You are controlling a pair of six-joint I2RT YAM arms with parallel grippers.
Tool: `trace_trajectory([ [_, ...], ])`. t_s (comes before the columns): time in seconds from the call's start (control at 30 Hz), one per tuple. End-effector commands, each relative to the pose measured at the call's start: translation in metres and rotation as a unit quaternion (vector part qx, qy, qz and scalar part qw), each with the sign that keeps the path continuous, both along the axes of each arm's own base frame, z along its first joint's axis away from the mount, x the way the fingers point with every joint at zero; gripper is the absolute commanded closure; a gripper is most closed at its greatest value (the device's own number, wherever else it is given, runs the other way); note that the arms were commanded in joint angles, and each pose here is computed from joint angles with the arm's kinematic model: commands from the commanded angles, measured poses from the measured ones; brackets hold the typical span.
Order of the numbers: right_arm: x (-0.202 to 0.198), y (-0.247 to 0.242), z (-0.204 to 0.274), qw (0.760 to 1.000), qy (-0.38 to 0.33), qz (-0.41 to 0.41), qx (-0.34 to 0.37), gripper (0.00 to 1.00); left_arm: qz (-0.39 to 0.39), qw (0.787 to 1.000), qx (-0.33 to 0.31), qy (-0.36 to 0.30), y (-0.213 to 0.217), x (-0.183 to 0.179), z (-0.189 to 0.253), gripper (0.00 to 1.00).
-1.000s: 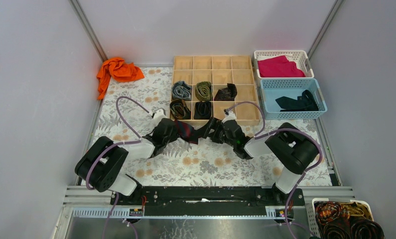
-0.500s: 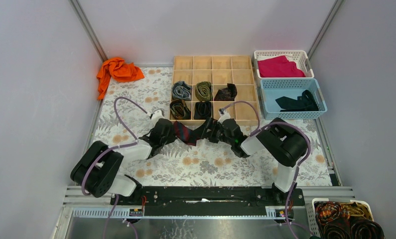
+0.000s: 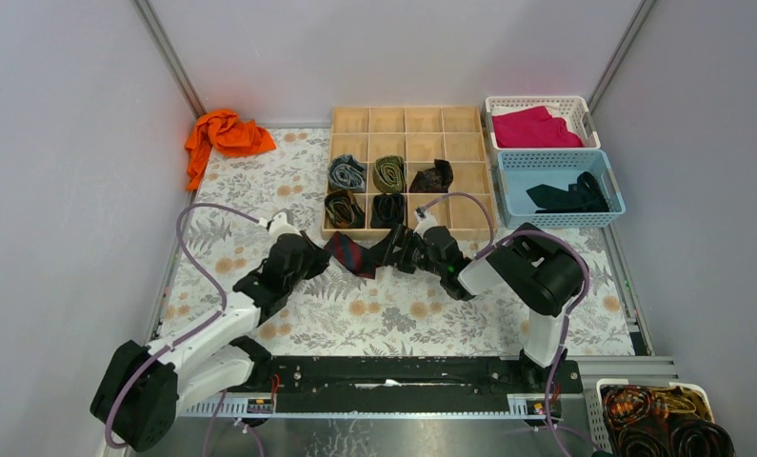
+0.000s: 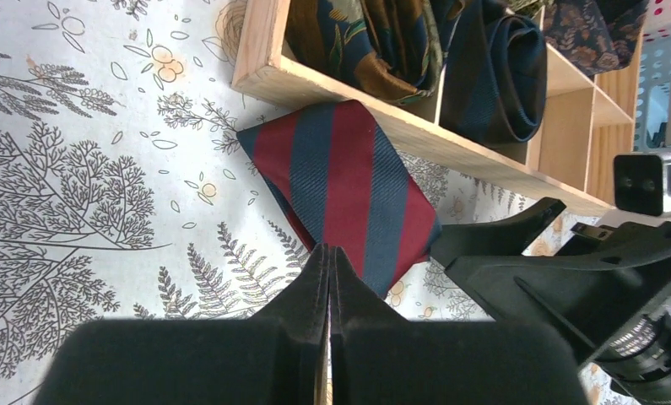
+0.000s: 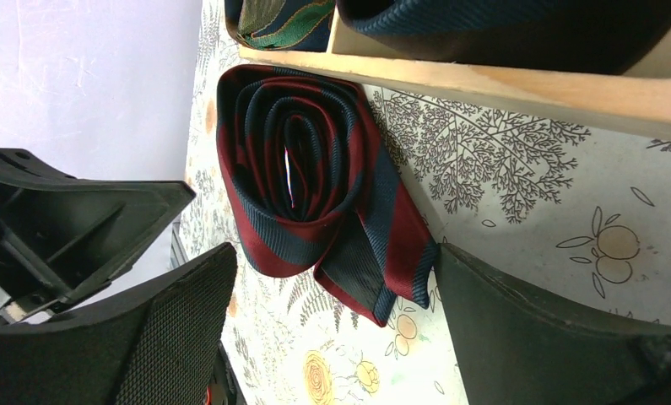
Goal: Roll the ties
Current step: Roll the tie at the center of the board.
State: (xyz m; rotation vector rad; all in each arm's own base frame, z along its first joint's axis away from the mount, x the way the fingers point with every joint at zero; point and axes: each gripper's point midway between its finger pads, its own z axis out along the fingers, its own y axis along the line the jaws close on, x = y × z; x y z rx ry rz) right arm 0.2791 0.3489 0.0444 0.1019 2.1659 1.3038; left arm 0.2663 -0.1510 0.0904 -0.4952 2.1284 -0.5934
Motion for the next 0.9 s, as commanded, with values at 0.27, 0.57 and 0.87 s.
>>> trace_trajectory([
  [0.27, 0.002, 0.000, -0.022, 0.999, 0.026, 0.014, -0.013, 0.03, -0.040, 0.998, -0.037, -0.020, -0.032, 0.020, -0.008, 1.00],
  [0.57, 0.004, 0.021, -0.025, 0.998, 0.033, 0.060, -0.001, 0.01, -0.033, 0.999, -0.014, 0.000, -0.026, 0.019, -0.028, 1.00],
  [0.87, 0.006, 0.033, -0.033, 0.996, 0.044, 0.077, 0.009, 0.01, -0.031, 0.999, 0.002, 0.004, -0.023, 0.021, -0.031, 1.00],
])
